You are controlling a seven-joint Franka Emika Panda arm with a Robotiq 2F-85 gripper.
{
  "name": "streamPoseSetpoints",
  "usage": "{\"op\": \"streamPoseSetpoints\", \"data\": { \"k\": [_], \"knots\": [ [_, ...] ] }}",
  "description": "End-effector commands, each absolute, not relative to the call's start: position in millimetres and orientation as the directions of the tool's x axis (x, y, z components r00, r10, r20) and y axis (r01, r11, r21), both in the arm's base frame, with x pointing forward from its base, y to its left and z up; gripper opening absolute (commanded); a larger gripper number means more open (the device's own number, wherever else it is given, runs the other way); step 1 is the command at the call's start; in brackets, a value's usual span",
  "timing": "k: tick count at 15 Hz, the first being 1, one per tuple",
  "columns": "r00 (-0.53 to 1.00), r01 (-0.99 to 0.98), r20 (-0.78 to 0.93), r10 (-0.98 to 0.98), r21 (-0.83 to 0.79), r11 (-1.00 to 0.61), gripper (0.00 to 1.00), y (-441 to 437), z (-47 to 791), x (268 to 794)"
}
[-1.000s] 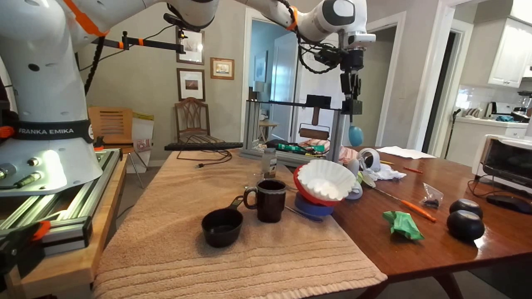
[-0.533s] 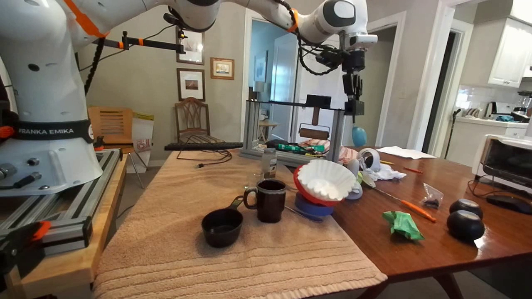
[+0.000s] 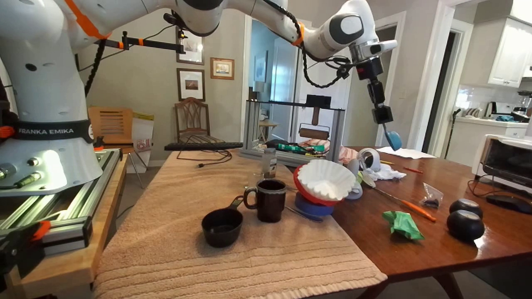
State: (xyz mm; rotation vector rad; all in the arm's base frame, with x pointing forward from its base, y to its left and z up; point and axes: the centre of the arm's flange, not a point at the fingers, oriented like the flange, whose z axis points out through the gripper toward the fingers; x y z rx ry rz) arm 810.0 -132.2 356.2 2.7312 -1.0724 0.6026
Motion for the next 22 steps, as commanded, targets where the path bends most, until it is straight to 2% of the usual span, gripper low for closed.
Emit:
{"op": "streamPoseSetpoints", "data": {
  "k": [1,7,11,16,17,18,19,21,22],
  "knots": [
    [0.760,-0.524,0.461,-0.458,0.016,-0.852,0.22,-149,327,808],
    [0.921,-0.361,0.239,-0.307,0.231,-0.904,0.22,-156,296,798],
    [0.923,-0.373,0.198,-0.331,0.242,-0.896,0.22,-145,290,799],
    [0.937,-0.345,0.112,-0.330,0.181,-0.921,0.22,-126,281,810],
    [0.932,-0.363,0.094,-0.351,0.183,-0.914,0.22,-122,279,811],
    [0.888,-0.460,0.115,-0.445,0.253,-0.851,0.22,-118,281,810],
    [0.923,-0.384,0.117,-0.367,0.201,-0.901,0.47,-124,281,789],
    [0.901,-0.434,0.118,-0.418,0.224,-0.873,0.47,-121,282,789],
    [0.897,-0.442,0.121,-0.425,0.226,-0.868,0.22,-120,282,789]
  ]
}}
